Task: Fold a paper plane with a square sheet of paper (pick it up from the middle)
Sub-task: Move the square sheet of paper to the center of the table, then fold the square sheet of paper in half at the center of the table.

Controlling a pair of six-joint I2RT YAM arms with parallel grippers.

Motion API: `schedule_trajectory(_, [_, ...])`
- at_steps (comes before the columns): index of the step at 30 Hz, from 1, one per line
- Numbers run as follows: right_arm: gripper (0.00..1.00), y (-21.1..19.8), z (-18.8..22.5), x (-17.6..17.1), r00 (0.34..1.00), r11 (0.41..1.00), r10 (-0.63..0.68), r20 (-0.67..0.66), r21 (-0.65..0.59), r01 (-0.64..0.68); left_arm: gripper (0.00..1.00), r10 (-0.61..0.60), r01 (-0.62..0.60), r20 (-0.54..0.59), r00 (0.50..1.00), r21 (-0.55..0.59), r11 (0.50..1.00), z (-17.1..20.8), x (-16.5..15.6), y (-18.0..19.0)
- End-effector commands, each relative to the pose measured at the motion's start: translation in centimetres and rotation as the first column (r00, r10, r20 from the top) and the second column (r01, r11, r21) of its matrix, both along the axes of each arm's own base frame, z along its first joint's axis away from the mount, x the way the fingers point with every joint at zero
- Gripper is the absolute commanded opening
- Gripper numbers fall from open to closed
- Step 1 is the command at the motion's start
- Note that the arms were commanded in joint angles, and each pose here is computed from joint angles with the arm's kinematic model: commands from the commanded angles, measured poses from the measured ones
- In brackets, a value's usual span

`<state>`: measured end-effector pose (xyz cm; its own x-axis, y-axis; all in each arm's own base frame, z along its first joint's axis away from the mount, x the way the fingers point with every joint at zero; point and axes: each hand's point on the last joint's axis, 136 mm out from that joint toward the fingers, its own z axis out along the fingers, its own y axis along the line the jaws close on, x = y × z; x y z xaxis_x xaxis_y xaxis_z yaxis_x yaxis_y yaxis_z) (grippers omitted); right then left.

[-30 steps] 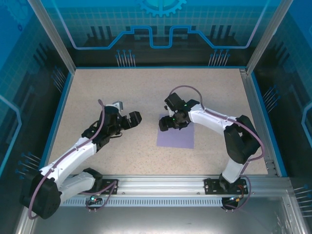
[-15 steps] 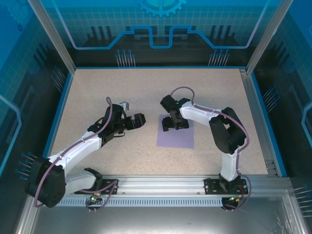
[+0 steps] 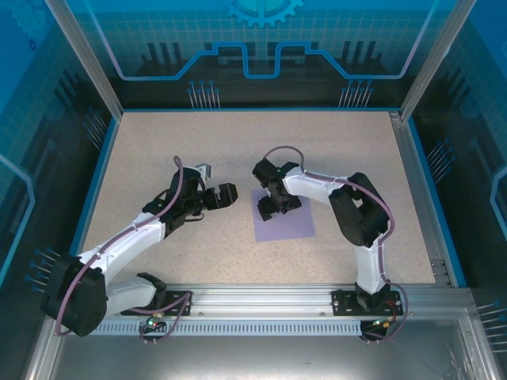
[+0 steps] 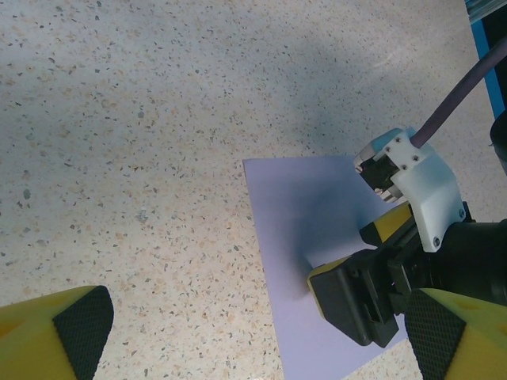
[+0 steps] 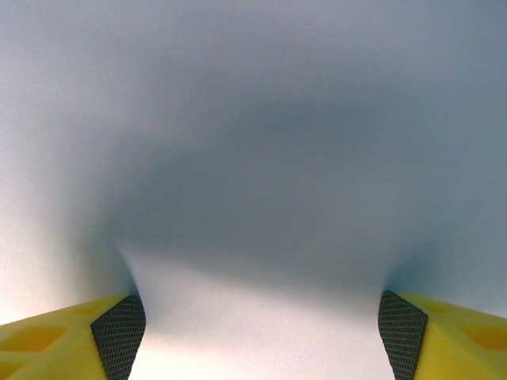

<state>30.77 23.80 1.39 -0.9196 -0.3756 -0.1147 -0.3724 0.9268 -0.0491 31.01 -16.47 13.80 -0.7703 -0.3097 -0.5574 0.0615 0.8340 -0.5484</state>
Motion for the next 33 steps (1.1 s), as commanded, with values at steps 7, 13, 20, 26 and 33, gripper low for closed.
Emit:
schedule_trajectory(7, [0.96, 0.0, 4.3, 0.5, 0.996, 0.999, -0.052, 0.076, 0.014, 0.051, 0.99, 0.001, -0.001, 0.034, 0.999, -0.012, 1.0, 1.2, 0.3, -0.1])
schedule_trajectory(13, [0.99, -1.3, 5.0, 0.2, 0.974, 0.973, -0.221, 0.045, 0.073, 0.217, 0.99, 0.055, -0.053, 0.047, 0.997, -0.044, 0.998, 1.4, 0.6, 0.6])
schedule_trajectory(20, [0.99, -0.9, 3.6, -0.2, 0.971, 0.969, -0.237, -0.017, 0.068, 0.238, 0.99, 0.006, -0.006, -0.003, 1.0, -0.08, 0.997, 0.6, 1.0, -0.3])
schedule_trajectory(26, [0.99, -0.2, 2.8, -0.2, 0.982, 0.98, -0.181, -0.047, 0.073, 0.184, 0.99, -0.05, 0.046, -0.029, 0.998, -0.112, 0.993, 0.2, 0.8, -1.4])
schedule_trajectory(33, [0.99, -0.5, 3.2, -0.3, 0.989, 0.989, -0.136, -0.054, 0.054, 0.138, 0.99, -0.043, 0.038, -0.041, 0.998, -0.124, 0.992, -0.2, 0.9, -1.5])
